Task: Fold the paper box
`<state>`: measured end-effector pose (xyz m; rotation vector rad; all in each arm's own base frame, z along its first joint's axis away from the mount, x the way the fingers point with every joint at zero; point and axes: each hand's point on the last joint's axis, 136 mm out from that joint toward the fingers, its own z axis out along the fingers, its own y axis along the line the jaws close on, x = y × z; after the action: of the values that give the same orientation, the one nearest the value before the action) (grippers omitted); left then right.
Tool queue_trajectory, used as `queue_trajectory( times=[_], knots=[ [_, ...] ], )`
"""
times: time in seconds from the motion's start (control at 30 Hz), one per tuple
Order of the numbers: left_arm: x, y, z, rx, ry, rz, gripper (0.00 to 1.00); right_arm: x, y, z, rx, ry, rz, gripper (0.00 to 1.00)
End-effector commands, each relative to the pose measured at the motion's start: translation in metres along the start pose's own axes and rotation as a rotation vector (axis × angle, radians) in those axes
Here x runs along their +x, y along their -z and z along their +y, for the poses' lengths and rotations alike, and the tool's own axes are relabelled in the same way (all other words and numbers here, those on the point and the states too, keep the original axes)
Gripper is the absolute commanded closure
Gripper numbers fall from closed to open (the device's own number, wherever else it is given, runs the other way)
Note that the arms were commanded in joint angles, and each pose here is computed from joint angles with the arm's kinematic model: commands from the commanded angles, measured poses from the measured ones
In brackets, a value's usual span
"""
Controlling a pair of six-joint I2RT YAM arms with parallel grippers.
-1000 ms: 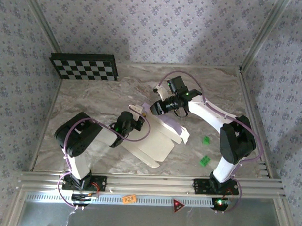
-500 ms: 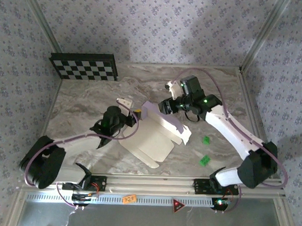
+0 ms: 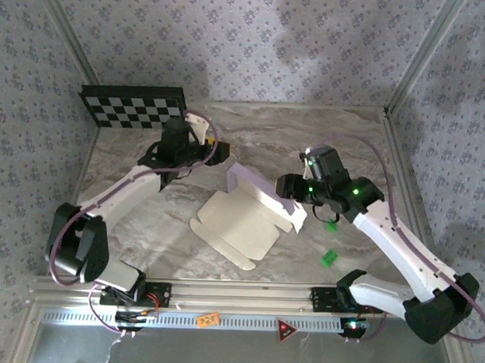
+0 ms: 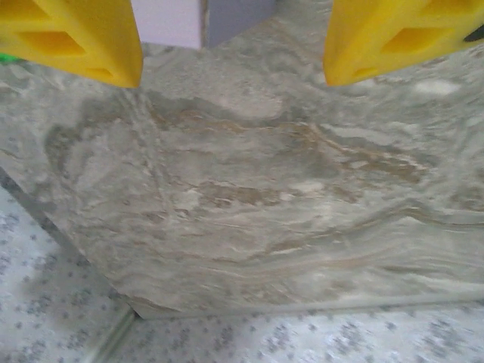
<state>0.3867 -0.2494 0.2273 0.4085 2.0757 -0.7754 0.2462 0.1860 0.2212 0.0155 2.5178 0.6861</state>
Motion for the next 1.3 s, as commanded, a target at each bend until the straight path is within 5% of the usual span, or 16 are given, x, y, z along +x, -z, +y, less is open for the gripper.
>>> queue_trajectory(
  times=[0.0,0.3,0.47,1.27],
  knots=[
    [0.024,-0.01,-0.01,0.083,0.069,0.155,0.36,0.009,-0.011,-0.001,-0.035,-0.201,0.0,0.38],
    [0.056,-0.048,-0.014,0.193,0.14,0.373,0.4,0.021,-0.04,-0.023,0.0,-0.314,-0.02,0.37],
    [0.065,-0.05,-0.013,0.201,0.15,0.402,0.41,0.02,-0.058,-0.009,-0.069,-0.29,0.037,0.38],
    [0.124,0.026,0.005,0.016,0.236,0.455,0.41,-0.027,-0.131,0.004,-0.032,0.095,0.35,0.4]
  ],
)
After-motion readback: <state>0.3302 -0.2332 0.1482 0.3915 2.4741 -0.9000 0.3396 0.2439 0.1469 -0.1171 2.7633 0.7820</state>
